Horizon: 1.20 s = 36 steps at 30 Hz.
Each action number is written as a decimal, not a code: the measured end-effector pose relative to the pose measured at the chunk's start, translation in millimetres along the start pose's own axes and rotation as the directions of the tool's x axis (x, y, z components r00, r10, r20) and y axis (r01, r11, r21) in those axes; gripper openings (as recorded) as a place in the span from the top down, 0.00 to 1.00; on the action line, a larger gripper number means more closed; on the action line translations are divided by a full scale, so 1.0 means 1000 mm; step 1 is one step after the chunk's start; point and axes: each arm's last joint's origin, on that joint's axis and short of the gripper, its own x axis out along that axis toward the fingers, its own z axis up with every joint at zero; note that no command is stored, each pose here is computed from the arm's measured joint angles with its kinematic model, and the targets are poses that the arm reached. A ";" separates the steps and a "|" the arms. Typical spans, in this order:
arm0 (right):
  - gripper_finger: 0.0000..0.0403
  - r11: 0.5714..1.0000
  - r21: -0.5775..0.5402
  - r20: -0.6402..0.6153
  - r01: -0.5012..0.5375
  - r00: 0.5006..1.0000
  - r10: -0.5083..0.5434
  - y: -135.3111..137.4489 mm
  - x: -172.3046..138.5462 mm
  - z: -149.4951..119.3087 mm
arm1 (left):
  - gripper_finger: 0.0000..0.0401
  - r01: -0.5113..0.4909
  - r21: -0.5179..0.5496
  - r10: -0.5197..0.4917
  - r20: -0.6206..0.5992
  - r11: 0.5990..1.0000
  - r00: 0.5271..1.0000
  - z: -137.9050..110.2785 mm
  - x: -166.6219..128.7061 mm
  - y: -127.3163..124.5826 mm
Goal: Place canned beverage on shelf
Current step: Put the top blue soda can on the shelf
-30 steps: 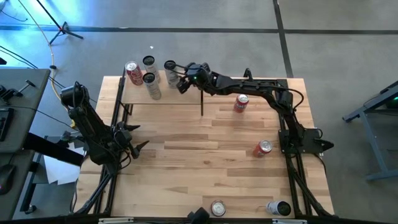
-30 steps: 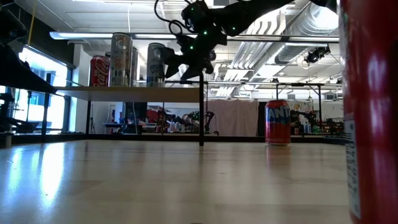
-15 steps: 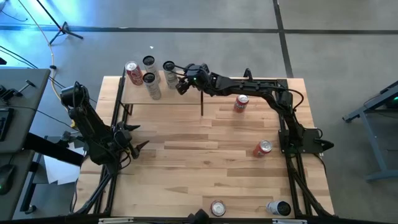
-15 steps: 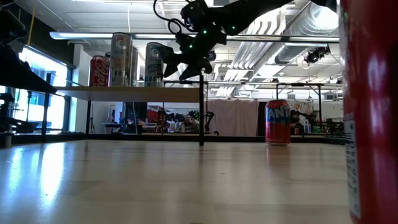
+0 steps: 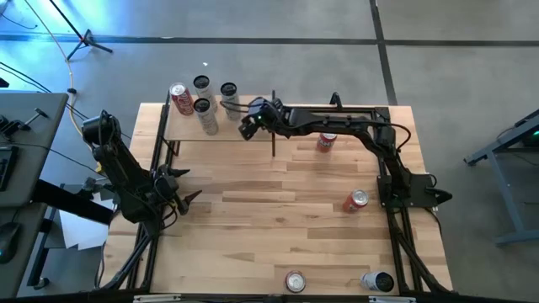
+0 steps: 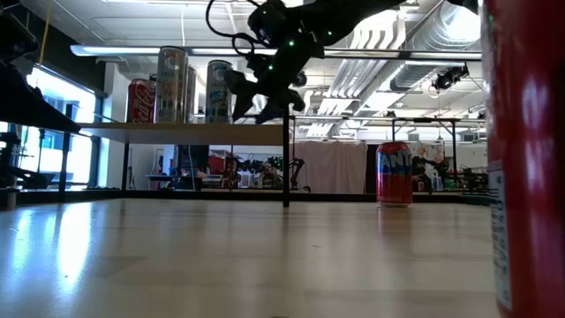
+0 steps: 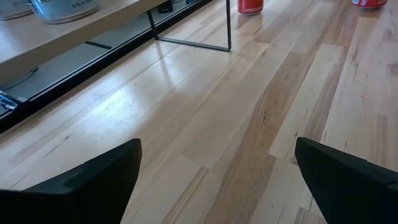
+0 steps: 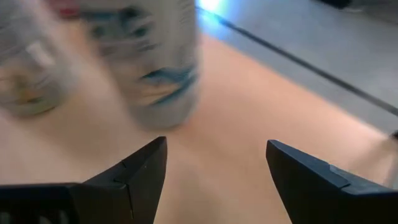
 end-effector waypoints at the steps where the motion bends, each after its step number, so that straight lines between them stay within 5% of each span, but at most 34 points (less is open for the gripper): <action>1: 0.35 1.000 -0.004 -0.006 -0.023 1.000 0.023 0.003 -0.001 -0.001 | 0.00 0.000 0.000 0.000 0.000 1.000 1.000 0.000 0.000 0.000; 9: 0.35 0.994 -0.033 -0.019 -0.109 0.994 0.108 0.019 -0.008 -0.005 | 0.00 0.000 0.000 0.000 0.000 1.000 1.000 0.000 0.000 0.000; 36: 0.35 0.992 -0.032 0.114 -0.122 0.986 0.125 0.014 0.010 0.003 | 0.00 0.000 -0.001 0.000 0.000 1.000 1.000 0.000 0.000 0.000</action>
